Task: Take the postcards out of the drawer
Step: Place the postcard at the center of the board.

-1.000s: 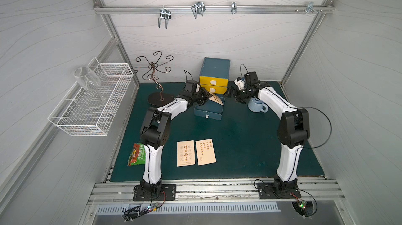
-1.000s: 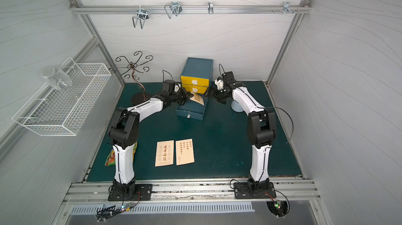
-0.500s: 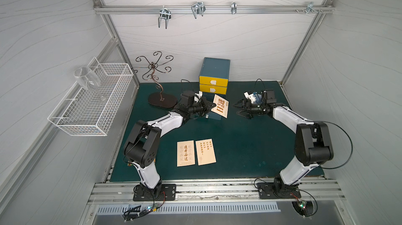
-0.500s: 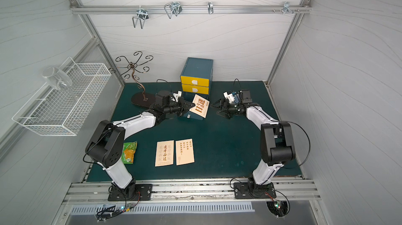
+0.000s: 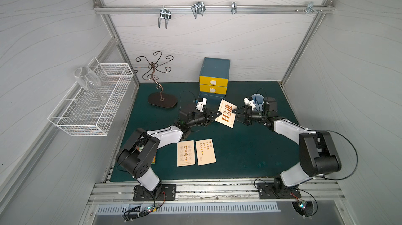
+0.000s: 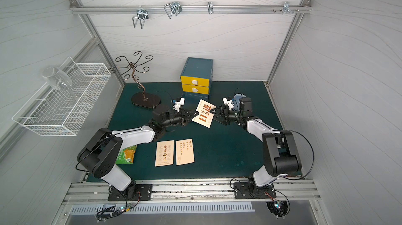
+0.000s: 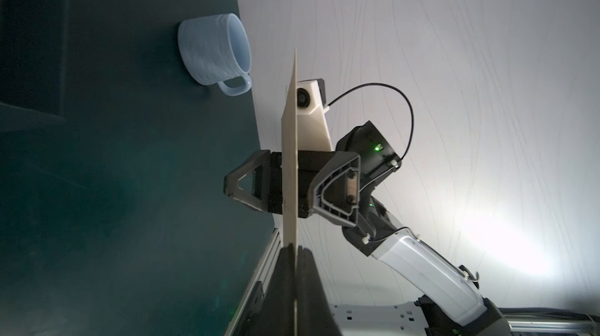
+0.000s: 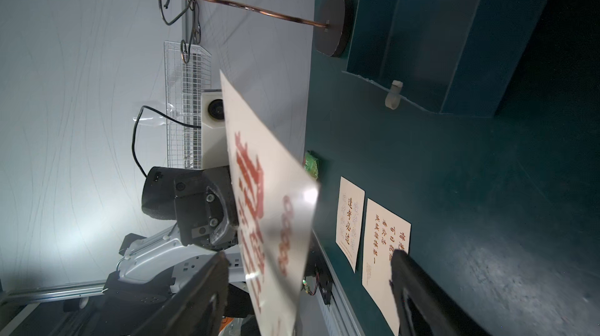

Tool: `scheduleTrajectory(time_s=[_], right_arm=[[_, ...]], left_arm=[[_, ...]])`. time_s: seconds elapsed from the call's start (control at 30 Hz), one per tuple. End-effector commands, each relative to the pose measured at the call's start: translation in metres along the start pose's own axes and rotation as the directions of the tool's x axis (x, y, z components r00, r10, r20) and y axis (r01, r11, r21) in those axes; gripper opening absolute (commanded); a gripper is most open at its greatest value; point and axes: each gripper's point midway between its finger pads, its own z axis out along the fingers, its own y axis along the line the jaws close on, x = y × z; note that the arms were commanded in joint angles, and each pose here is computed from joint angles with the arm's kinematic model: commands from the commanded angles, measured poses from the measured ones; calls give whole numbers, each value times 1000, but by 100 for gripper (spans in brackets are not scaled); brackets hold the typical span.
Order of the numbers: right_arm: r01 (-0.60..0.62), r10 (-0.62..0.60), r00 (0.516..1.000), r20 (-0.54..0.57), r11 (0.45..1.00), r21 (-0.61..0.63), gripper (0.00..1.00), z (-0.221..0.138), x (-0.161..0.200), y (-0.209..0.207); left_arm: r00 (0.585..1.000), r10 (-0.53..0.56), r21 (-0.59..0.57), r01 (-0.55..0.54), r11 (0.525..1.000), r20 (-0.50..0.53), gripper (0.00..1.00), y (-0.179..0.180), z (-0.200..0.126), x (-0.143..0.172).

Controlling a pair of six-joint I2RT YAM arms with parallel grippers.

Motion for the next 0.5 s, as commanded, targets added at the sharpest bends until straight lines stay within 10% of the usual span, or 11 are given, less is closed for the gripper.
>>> scheduleTrajectory(time_s=[0.0,0.47], right_arm=[[62,-59,997,41,995,-75,73,1,-3,22],[40,-9,990,143,975,-217,28,4,-17,25]], left_arm=[[998,46,124,-52,991,48,0,-25,2,-5],[1000,6,94,-9,996,29,0,-9,9,10]])
